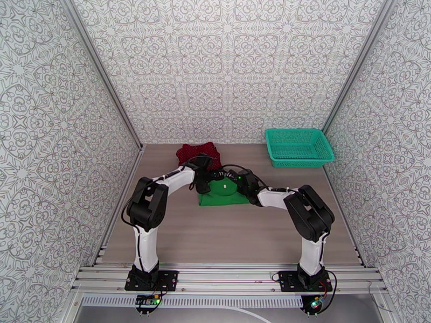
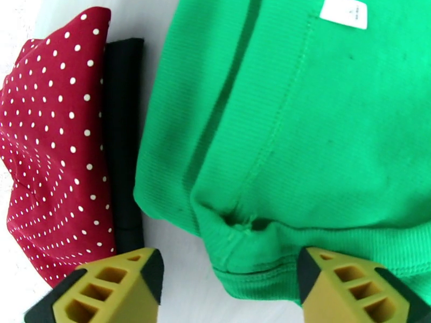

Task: Fold and stack the mixed laundry pile

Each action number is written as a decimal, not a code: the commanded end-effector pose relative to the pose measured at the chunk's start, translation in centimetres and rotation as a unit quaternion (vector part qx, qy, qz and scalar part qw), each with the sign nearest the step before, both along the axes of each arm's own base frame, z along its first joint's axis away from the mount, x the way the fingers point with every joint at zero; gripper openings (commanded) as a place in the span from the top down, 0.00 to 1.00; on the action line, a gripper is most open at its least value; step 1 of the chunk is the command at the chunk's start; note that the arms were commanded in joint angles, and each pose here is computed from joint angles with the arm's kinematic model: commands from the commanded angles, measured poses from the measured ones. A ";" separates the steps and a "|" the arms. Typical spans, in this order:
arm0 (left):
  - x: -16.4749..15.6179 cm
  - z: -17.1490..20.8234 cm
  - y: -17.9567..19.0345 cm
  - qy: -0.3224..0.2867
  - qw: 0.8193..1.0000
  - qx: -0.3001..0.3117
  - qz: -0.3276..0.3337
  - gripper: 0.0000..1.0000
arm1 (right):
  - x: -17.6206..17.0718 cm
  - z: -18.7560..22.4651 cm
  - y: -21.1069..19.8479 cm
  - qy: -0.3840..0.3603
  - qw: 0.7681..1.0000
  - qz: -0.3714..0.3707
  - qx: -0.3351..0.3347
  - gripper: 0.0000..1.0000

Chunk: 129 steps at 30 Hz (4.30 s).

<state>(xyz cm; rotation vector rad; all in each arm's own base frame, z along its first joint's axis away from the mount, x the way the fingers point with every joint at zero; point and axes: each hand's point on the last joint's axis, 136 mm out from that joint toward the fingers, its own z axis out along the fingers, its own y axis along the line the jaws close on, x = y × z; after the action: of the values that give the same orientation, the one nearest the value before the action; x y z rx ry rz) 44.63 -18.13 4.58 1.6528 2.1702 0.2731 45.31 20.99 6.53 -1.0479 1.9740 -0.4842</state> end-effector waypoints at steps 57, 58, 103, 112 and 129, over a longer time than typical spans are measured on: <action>-5.3 0.1 -0.5 0.229 0.791 -0.323 0.467 0.14 | -5.2 -3.9 -0.4 0.355 0.779 -0.287 0.429 0.31; -5.2 -0.2 -0.6 0.230 0.792 -0.318 0.467 0.15 | -5.3 -4.2 -0.4 0.358 0.778 -0.290 0.428 0.31; -3.0 8.6 -2.1 0.118 0.806 -0.352 0.461 1.00 | -4.7 3.8 2.5 0.324 0.808 -0.209 0.445 1.00; -2.4 14.9 1.4 0.049 0.813 -0.352 0.460 1.00 | -1.8 11.1 6.4 0.280 0.830 -0.135 0.463 1.00; 9.2 15.1 12.5 -0.004 0.797 -0.325 0.509 1.00 | 10.9 12.8 15.8 0.257 0.811 -0.054 0.523 1.00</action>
<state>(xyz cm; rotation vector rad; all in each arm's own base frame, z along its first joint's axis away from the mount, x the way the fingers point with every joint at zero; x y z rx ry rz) 52.94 -6.73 20.55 0.0029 2.4926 -0.2245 55.67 35.52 19.79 -0.3412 2.2466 0.8314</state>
